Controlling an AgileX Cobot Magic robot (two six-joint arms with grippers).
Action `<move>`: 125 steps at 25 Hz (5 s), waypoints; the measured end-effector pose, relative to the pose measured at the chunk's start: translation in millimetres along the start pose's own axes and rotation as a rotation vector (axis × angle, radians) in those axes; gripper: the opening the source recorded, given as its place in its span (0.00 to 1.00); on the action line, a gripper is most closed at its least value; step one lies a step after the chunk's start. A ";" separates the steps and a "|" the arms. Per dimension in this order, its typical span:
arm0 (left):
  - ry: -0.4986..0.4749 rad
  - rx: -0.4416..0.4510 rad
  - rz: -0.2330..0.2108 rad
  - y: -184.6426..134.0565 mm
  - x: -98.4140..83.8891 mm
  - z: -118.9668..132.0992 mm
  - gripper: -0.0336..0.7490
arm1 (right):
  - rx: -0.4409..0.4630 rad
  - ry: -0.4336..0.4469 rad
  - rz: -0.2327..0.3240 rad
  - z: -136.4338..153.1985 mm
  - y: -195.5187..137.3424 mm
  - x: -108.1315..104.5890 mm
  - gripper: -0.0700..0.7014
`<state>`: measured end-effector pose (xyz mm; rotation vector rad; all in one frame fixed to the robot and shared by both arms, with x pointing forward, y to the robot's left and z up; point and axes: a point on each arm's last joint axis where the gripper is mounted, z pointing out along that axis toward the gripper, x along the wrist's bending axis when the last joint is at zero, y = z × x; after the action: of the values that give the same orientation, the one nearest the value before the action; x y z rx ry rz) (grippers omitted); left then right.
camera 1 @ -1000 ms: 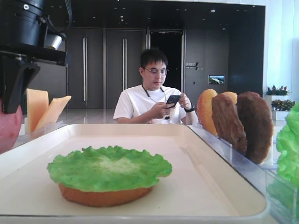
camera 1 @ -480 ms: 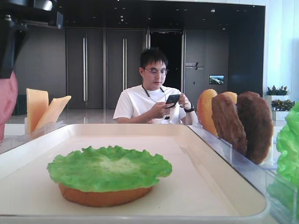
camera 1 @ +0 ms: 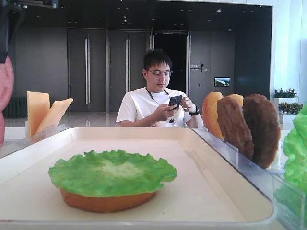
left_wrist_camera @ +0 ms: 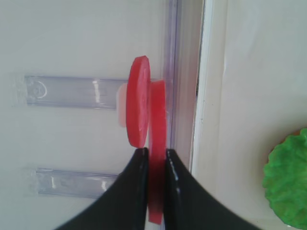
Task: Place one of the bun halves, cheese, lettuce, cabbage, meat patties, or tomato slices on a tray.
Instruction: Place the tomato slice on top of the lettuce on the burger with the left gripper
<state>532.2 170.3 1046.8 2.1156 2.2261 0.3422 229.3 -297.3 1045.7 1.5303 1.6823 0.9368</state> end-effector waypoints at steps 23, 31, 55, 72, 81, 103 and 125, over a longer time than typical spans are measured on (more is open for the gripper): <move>-0.100 -0.023 -0.056 -70.8 -1.3 -35.7 0.10 | 0.000 0.000 0.000 0.0 0.0 0.0 0.69; -0.103 0.004 -0.081 -97.2 15.8 -30.1 0.10 | 0.000 0.000 0.000 0.0 0.0 0.0 0.69; -0.789 -0.056 -0.003 -124.7 25.3 12.7 0.10 | 0.000 0.001 0.000 0.0 0.0 0.1 0.69; -1.019 -0.006 0.045 -99.5 2.7 57.3 0.10 | 0.000 0.001 0.000 0.0 0.0 0.1 0.69; -0.980 0.006 0.045 -96.3 1.0 73.2 0.10 | 0.000 0.001 0.000 0.0 0.0 0.1 0.69; -1.047 0.025 0.083 -96.4 -22.2 98.2 0.10 | 0.000 0.001 0.000 0.0 0.0 0.1 0.69; -1.047 0.013 0.000 -90.4 -25.3 109.6 0.10 | 0.000 0.001 0.000 0.0 0.0 0.1 0.69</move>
<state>465.9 155.3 919.6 1.6564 1.5634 -0.6403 229.3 -297.3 1045.7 1.5304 1.6826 0.9376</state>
